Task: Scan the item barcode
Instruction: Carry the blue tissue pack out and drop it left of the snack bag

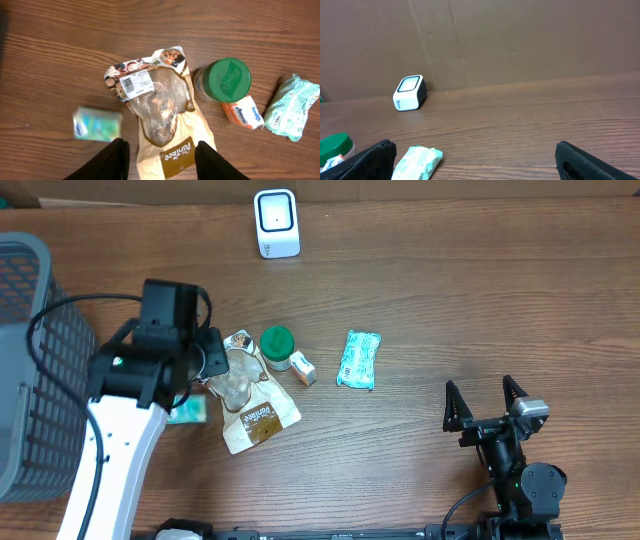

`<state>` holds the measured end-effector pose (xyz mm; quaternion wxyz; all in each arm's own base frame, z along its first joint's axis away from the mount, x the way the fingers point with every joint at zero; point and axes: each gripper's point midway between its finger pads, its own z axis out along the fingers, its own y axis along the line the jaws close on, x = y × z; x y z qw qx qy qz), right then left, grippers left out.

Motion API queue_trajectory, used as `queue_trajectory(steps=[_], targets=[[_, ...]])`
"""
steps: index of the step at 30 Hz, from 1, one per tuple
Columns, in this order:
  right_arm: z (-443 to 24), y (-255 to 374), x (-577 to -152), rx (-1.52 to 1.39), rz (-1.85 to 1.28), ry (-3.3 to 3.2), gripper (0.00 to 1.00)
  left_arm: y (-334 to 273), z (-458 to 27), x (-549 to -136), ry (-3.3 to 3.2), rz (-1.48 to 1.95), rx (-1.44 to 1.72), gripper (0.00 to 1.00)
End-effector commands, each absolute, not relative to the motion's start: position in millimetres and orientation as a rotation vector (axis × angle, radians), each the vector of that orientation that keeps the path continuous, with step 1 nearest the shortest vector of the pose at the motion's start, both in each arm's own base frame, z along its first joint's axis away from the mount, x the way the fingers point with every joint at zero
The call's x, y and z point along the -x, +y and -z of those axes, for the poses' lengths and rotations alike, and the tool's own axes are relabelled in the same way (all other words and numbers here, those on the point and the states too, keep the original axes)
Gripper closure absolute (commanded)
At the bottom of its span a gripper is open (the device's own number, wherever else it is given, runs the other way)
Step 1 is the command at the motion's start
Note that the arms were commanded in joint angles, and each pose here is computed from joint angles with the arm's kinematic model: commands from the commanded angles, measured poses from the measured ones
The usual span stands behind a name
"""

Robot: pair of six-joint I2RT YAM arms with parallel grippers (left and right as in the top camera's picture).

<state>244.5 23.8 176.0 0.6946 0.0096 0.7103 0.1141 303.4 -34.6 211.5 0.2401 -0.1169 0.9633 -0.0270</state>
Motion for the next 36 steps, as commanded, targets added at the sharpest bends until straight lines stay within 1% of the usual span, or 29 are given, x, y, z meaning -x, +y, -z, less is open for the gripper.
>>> queue_trajectory(steps=[1,3,6,7,8,11,12,16,19,20,22,25,29,32,36], targets=[[-173.8,24.5,-244.6,-0.020,-0.255,1.583,0.00,-46.2,-211.7,-307.3,2.629,0.154,0.326,0.53],[-173.8,24.4,-244.6,-0.020,-0.255,1.583,0.00,-46.9,-214.8,-307.9,2.615,0.163,0.323,0.53],[-173.8,24.4,-244.6,-0.020,-0.255,1.583,0.00,-46.8,-219.5,-306.4,2.602,0.164,0.299,0.45],[-173.8,24.5,-244.6,-0.020,-0.255,1.583,0.00,-46.5,-225.3,-307.0,2.585,0.157,0.253,0.31],[-173.8,24.5,-244.6,-0.020,-0.255,1.583,0.00,-46.2,-229.2,-307.9,2.576,0.148,0.212,0.24],[-173.8,24.5,-244.6,-0.020,-0.255,1.583,0.00,-40.1,-248.3,-310.8,2.544,0.112,0.093,0.18],[-173.8,24.4,-244.6,-0.020,-0.255,1.583,0.00,-37.3,-255.6,-310.7,2.536,0.115,0.074,0.18],[-173.8,24.5,-244.6,-0.020,-0.255,1.583,0.00,-20.3,-274.6,-309.6,2.513,0.141,0.100,0.15],[-173.8,24.5,-244.6,-0.020,-0.255,1.583,0.00,5.6,-268.8,-305.0,2.544,0.083,0.157,0.13],[-173.8,24.5,-244.6,-0.020,-0.255,1.583,0.00,22.3,-262.5,-300.0,2.574,0.039,0.222,0.11],[-173.8,24.5,-244.6,-0.020,-0.255,1.583,0.00,38.6,-256.6,-294.8,2.601,0.002,0.294,0.00],[-173.8,24.4,-244.6,-0.020,-0.255,1.583,0.00,66.9,-254.3,-289.5,2.591,-0.023,0.445,0.00],[-173.8,24.4,-244.6,-0.020,-0.255,1.583,0.00,94.6,-255.1,-284.7,2.559,-0.042,0.560,0.01],[-173.8,24.5,-244.6,-0.020,-0.255,1.583,0.00,104.6,-257.9,-286.9,2.523,-0.021,0.601,0.00],[-173.8,24.5,-244.6,-0.020,-0.255,1.583,0.00,129.2,-263.9,-287.5,2.465,-0.108,0.664,0.00]])
